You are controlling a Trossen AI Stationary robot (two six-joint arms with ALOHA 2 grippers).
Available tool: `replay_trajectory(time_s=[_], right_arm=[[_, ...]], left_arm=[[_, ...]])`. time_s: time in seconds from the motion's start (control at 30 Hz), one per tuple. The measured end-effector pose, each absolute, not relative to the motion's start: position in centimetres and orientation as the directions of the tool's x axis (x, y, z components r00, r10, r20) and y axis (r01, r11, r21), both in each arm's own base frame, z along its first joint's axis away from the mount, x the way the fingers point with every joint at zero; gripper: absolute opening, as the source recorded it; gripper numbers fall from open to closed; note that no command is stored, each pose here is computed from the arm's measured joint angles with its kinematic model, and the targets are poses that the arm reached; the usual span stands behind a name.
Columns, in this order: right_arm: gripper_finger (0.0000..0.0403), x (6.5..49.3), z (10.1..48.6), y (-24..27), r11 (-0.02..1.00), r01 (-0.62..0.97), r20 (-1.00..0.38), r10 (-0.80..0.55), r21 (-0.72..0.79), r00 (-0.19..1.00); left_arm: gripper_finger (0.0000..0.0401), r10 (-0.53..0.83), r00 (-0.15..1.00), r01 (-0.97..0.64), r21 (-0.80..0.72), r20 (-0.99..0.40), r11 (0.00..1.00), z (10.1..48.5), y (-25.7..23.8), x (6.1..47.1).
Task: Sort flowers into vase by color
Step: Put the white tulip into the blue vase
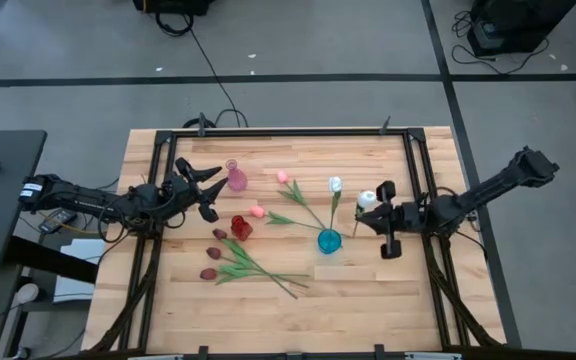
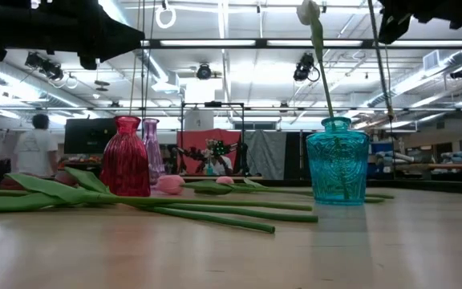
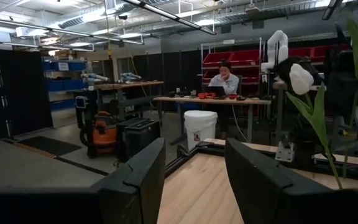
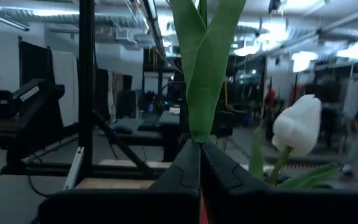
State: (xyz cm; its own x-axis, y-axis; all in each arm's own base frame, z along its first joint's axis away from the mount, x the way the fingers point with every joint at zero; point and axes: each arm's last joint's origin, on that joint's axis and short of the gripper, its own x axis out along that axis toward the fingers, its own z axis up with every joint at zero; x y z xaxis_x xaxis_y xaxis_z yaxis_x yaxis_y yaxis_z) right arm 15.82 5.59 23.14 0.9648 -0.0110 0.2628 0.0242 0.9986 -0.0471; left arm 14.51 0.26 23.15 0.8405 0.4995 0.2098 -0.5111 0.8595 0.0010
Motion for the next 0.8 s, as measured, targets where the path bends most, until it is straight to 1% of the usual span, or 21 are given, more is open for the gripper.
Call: replay_trajectory(time_s=[0.2, 0.37, 0.5, 0.8], right_arm=[[0.0007, 17.6, 23.0, 6.8, 0.988, 0.01, 0.312, 0.038, -0.152, 0.949], [0.0007, 19.0, 23.4, 7.4, 0.984, -0.011, 0.319, 0.069, -0.18, 0.945], [0.0007, 19.7, 23.5, 7.5, 0.982, -0.034, 0.367, 0.101, -0.186, 0.925], [0.0007, 21.4, 21.4, 7.1, 0.983, 0.018, 0.343, 0.047, -0.185, 0.938]], left_arm=[[0.0172, 0.502, 0.836, -0.518, 0.015, 0.219, 0.855, 23.3, 0.3, 14.5], [0.0172, 0.505, 0.832, -0.52, 0.006, 0.23, 0.854, 23.4, 0.3, 14.4], [0.0172, 0.505, 0.833, -0.52, 0.008, 0.229, 0.854, 23.4, 0.3, 14.5], [0.0172, 0.504, 0.834, -0.519, 0.01, 0.226, 0.854, 23.3, 0.3, 14.5]])
